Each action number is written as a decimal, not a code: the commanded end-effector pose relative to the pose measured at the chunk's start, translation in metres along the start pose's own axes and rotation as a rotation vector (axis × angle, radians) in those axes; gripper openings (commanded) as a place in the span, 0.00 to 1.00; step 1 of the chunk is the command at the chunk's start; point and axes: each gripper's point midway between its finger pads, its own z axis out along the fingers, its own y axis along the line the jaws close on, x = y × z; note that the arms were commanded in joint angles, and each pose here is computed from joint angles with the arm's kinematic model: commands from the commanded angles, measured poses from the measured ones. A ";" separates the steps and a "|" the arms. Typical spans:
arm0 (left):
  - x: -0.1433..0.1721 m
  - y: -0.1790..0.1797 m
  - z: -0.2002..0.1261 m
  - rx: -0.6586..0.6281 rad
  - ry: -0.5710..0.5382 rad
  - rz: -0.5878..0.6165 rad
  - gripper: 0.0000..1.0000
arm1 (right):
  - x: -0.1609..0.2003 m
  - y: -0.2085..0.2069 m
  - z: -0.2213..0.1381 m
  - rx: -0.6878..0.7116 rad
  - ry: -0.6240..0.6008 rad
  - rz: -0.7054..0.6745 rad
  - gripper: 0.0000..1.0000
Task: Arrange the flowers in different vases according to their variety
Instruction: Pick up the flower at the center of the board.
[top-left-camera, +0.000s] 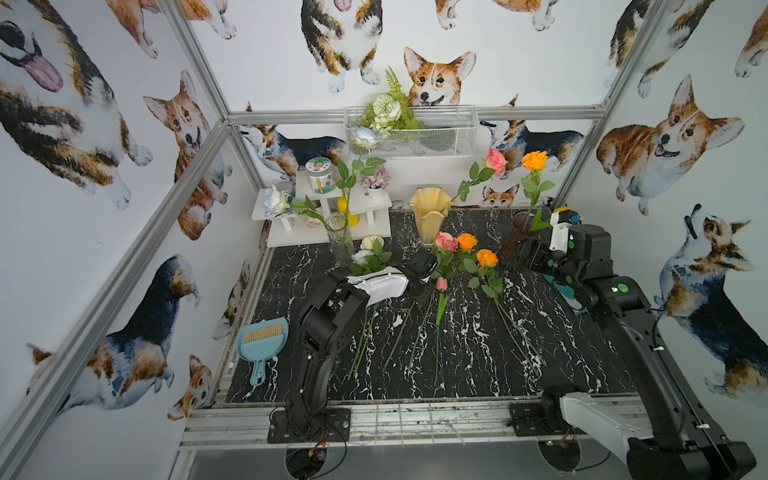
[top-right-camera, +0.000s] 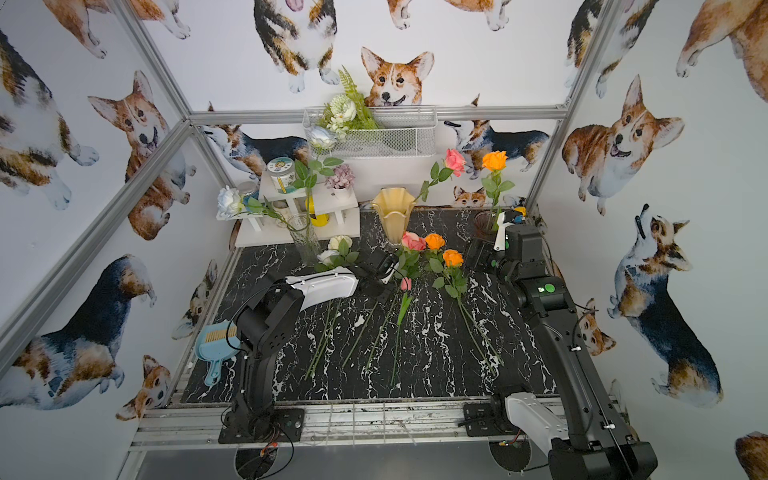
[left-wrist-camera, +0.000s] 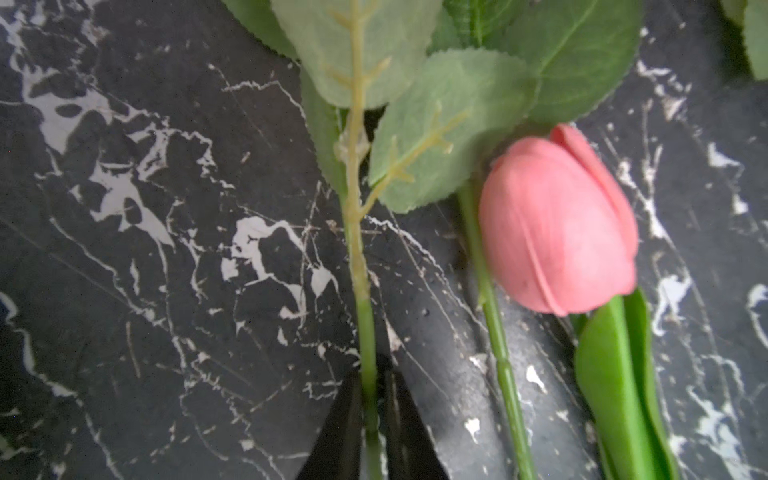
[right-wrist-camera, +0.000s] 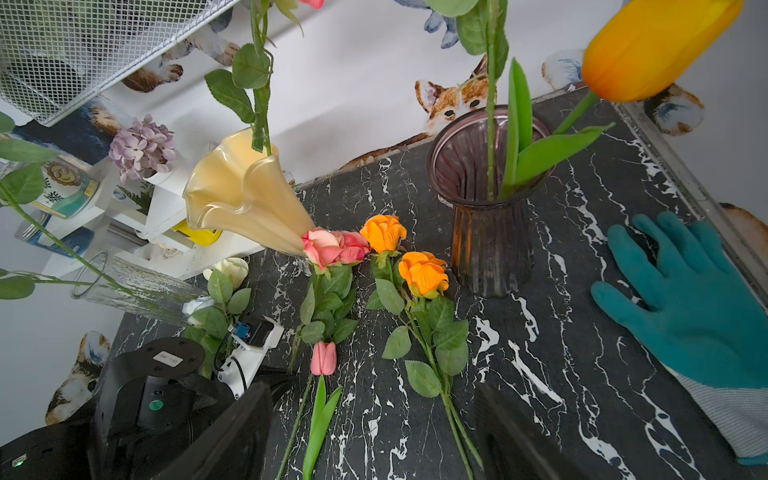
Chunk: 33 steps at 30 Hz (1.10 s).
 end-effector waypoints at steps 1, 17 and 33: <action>0.012 0.003 0.001 -0.015 0.039 0.015 0.12 | 0.002 0.003 -0.001 -0.022 -0.001 0.015 0.81; -0.014 0.001 -0.048 -0.036 -0.165 0.037 0.00 | 0.036 0.004 0.012 -0.097 0.045 0.069 0.81; -0.073 -0.046 -0.207 0.133 -0.640 0.078 0.00 | 0.095 0.068 0.012 -0.438 0.137 -0.046 0.76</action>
